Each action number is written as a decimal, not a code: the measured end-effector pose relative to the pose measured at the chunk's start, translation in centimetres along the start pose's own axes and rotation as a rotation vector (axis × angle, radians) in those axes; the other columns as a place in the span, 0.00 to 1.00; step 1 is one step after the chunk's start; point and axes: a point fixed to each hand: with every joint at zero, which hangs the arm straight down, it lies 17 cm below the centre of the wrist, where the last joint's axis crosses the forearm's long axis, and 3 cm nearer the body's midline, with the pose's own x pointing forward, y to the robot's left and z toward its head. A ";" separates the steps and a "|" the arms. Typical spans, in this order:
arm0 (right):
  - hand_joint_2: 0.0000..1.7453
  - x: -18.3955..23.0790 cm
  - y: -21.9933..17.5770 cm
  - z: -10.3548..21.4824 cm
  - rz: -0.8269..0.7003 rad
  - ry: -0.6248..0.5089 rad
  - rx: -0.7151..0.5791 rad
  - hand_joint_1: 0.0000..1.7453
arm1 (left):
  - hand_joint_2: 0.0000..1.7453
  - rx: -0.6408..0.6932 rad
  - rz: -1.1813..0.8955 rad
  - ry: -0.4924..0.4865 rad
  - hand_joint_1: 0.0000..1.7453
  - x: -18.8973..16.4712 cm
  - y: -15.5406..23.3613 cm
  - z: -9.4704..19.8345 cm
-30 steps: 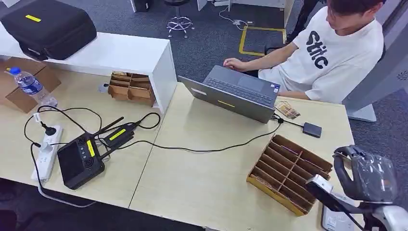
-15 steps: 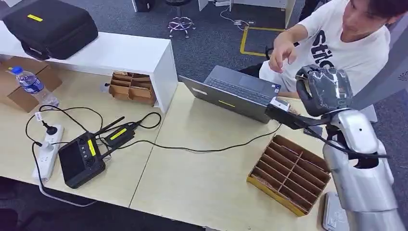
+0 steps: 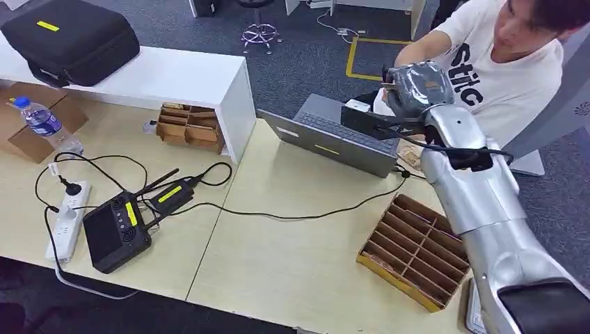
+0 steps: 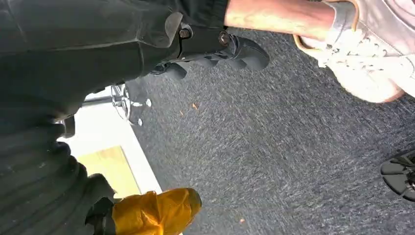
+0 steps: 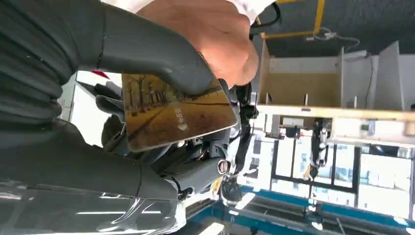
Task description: Pass the card to the sensor for recognition and then transmit it.
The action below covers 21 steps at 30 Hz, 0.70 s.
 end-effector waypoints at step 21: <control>1.00 2.5 5.4 0.7 -0.032 -0.071 0.034 0.00 | 1.00 0.014 -0.022 0.004 0.00 -0.1 0.1 -0.1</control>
